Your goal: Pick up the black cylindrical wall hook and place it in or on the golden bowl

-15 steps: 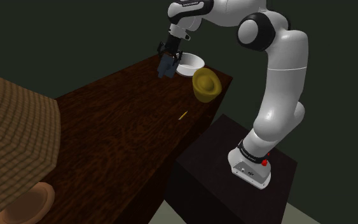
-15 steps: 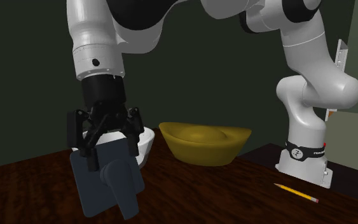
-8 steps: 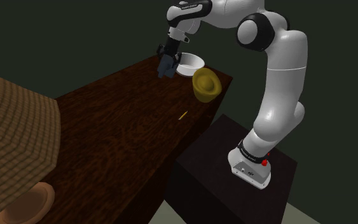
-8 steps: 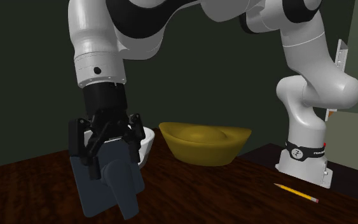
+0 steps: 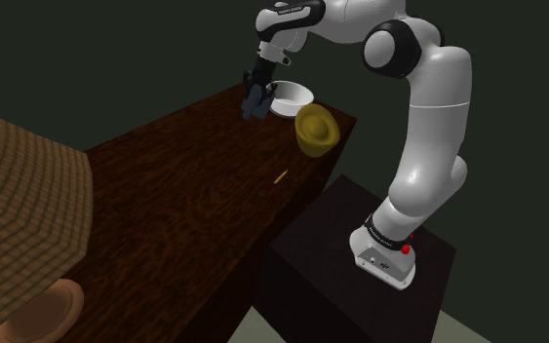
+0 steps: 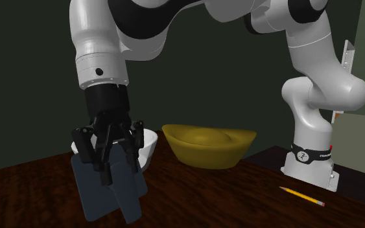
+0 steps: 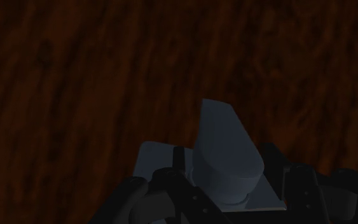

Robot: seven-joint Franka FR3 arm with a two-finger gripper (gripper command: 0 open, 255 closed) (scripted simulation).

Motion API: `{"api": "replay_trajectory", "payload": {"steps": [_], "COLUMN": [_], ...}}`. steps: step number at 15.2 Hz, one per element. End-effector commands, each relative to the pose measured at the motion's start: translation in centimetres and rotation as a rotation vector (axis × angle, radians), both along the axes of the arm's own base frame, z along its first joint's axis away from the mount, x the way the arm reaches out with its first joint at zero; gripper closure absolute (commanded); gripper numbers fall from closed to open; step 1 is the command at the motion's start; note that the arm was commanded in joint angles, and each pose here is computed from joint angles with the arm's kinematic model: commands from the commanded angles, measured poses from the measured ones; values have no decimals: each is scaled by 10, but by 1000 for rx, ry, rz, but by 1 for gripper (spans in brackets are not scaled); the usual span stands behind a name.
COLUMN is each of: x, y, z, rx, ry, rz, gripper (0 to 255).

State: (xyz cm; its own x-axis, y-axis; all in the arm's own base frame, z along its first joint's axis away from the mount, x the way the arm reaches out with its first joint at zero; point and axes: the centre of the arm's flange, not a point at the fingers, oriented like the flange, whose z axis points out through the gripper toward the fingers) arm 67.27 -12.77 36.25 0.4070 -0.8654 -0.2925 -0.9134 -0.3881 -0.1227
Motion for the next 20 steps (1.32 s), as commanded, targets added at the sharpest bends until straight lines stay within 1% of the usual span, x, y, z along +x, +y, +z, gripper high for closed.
{"api": "replay_trajectory", "payload": {"steps": [1, 4, 20], "x": [0, 0, 0], "y": [0, 0, 0], "z": [0, 0, 84], "rx": [0, 0, 0], "ry": [0, 0, 0], "rz": [0, 0, 0], "gripper": [255, 255, 255]}}
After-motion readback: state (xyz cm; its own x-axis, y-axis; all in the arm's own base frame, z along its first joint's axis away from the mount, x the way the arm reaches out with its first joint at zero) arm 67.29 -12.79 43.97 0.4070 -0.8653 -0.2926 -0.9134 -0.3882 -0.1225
